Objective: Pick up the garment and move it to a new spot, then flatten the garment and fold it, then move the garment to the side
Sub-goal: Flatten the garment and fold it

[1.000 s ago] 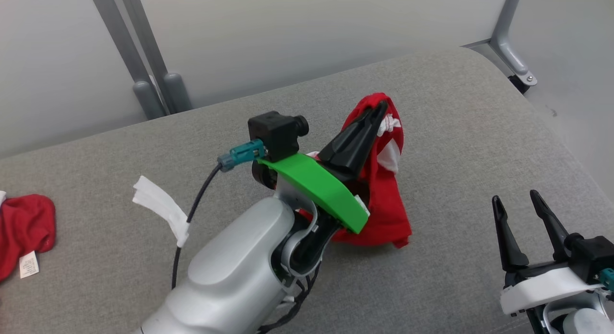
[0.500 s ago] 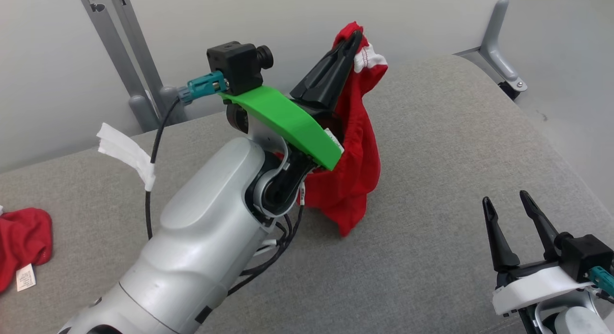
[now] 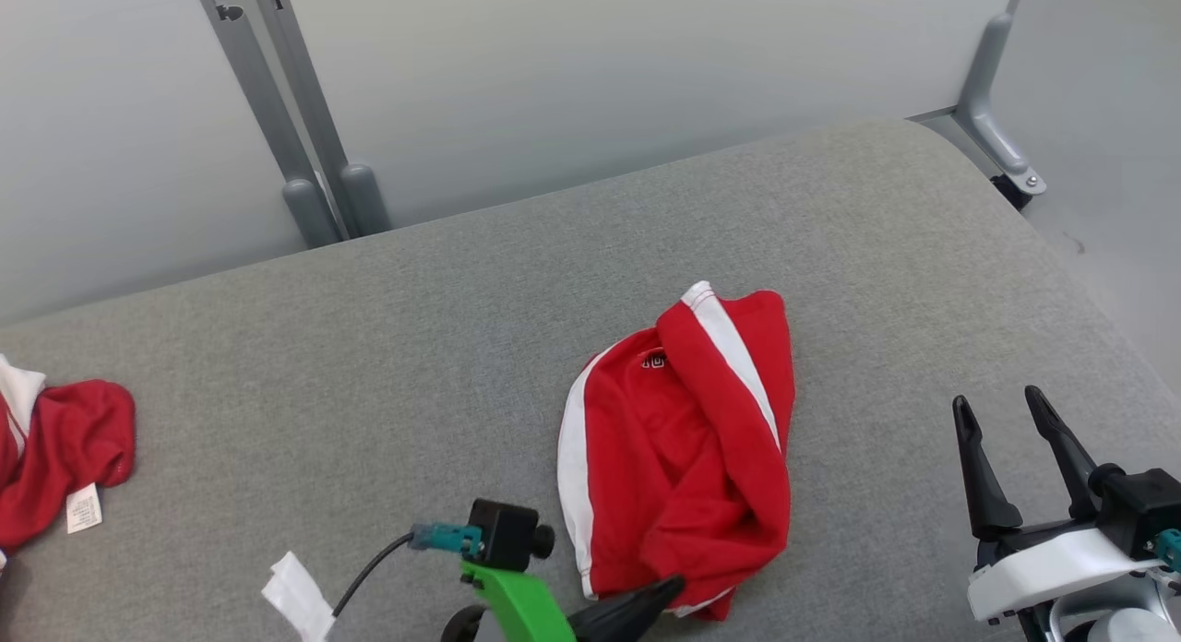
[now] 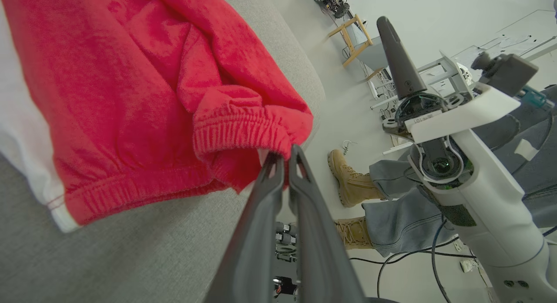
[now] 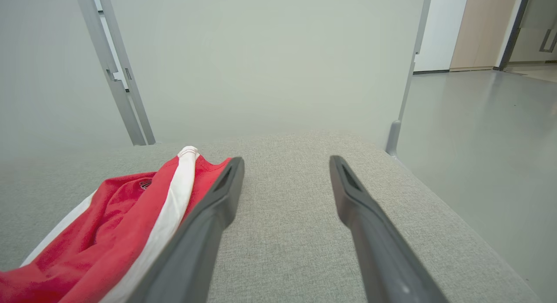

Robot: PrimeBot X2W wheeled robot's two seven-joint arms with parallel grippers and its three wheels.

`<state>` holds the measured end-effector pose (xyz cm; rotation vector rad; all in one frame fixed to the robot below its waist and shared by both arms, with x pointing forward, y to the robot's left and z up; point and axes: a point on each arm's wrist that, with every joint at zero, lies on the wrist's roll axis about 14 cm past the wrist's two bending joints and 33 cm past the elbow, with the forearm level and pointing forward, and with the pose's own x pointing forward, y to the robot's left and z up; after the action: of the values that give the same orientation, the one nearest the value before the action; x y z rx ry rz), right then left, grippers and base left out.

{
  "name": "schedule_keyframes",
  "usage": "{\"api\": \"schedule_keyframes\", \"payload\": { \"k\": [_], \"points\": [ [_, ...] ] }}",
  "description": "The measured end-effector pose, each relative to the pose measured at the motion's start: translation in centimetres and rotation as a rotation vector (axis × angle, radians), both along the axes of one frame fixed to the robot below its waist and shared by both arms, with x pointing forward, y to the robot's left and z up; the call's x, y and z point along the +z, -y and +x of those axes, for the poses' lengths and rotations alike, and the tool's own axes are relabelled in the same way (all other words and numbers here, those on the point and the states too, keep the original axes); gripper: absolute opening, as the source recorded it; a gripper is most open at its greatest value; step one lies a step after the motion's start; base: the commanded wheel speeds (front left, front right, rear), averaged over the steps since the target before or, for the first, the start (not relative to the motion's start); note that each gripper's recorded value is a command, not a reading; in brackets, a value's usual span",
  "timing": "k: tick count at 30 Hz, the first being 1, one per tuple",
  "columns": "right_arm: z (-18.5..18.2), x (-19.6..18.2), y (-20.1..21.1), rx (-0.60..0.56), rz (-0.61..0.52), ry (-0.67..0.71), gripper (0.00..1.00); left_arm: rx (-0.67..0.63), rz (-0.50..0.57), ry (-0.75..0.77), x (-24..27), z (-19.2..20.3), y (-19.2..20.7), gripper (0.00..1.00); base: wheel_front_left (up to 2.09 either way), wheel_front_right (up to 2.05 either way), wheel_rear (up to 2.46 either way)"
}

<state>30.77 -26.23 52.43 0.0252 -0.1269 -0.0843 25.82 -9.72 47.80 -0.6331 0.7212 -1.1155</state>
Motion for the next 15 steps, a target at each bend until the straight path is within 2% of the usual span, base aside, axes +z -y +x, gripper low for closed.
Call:
{"api": "schedule_keyframes", "payload": {
  "k": [3,8,15],
  "points": [
    [0.6,0.0,-0.7,0.026,0.0,0.0,1.0,0.052,0.079,-0.061,-2.7,-0.2,-3.3,0.0,0.0,0.0,0.0],
    [1.8,-0.2,-2.6,0.083,0.008,-0.004,1.0,0.256,0.24,-0.092,-6.4,2.5,-10.6,0.0,0.0,0.0,0.0],
    [2.9,-0.5,-3.7,0.121,0.009,-0.016,1.0,0.428,0.276,-0.169,-8.0,4.2,-15.4,0.0,0.0,0.0,0.0]
  ]
}}
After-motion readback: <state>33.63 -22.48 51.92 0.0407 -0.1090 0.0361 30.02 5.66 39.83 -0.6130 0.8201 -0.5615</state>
